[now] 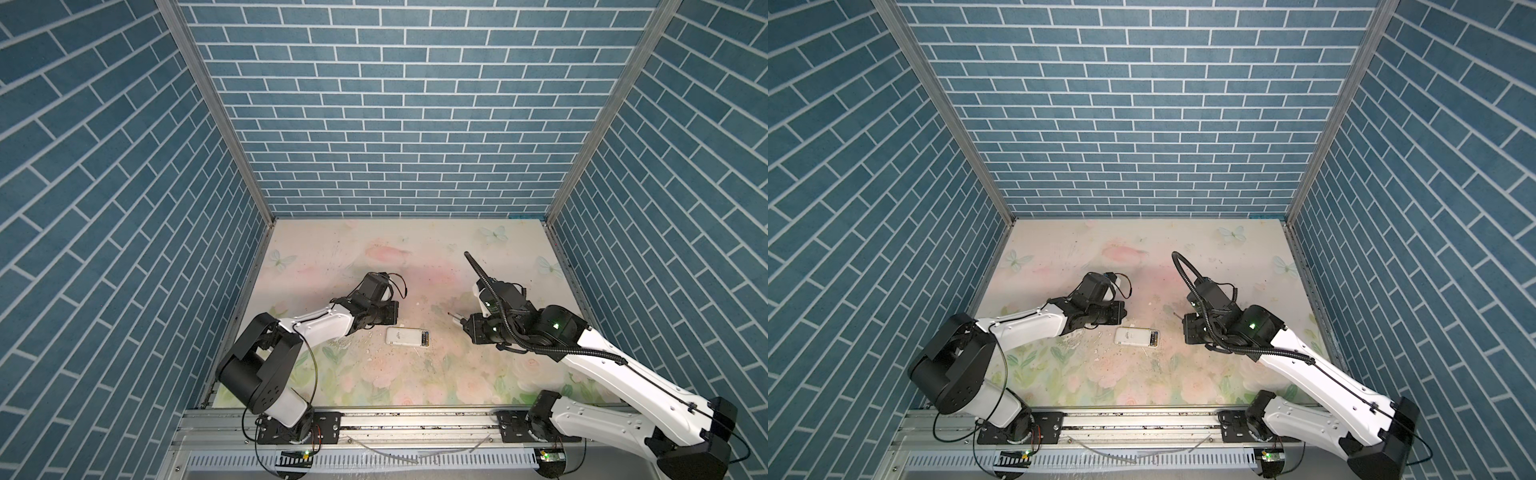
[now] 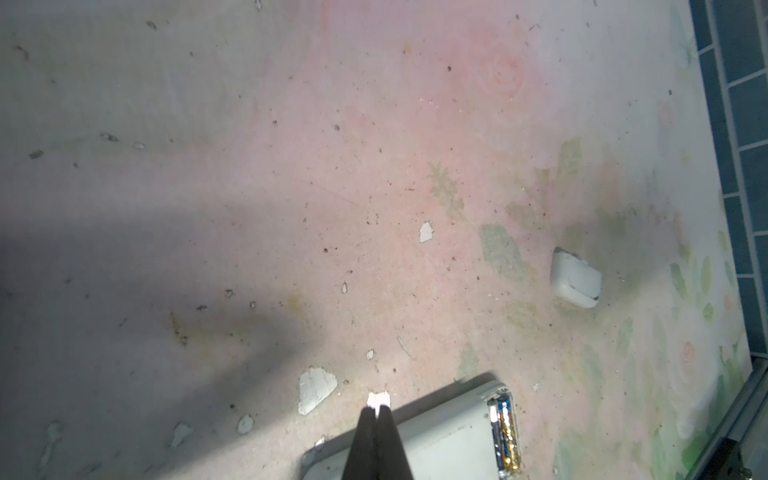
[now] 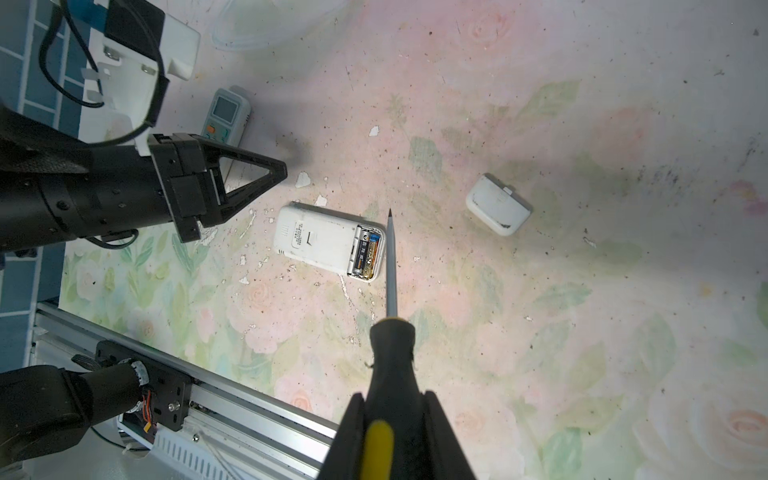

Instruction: Unload the batteries from the remote control

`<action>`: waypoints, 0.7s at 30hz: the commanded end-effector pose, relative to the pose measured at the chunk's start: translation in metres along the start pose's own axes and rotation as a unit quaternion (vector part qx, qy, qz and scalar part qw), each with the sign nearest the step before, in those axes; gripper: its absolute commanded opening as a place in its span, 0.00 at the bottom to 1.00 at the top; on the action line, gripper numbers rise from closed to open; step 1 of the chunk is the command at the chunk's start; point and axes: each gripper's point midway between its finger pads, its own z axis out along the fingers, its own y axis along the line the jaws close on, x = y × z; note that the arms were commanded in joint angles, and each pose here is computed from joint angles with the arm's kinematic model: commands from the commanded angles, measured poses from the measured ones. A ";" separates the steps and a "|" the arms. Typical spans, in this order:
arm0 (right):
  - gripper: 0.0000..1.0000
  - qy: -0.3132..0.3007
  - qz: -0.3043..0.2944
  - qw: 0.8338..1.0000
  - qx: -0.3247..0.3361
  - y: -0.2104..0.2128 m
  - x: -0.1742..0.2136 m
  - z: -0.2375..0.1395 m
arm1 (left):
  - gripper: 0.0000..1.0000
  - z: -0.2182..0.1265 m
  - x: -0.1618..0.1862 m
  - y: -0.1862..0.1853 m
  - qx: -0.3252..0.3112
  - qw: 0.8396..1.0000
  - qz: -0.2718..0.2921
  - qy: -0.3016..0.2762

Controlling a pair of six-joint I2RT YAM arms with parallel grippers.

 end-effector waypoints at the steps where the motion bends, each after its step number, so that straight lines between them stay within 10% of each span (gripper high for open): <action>1: 0.00 0.006 0.026 1.000 0.012 -0.004 0.003 -0.008 | 0.00 0.005 0.014 0.004 -0.011 1.000 0.017 0.016; 21: 0.00 0.027 0.038 0.999 0.013 0.002 0.005 0.003 | 0.00 0.016 0.056 0.017 -0.033 0.998 0.016 0.048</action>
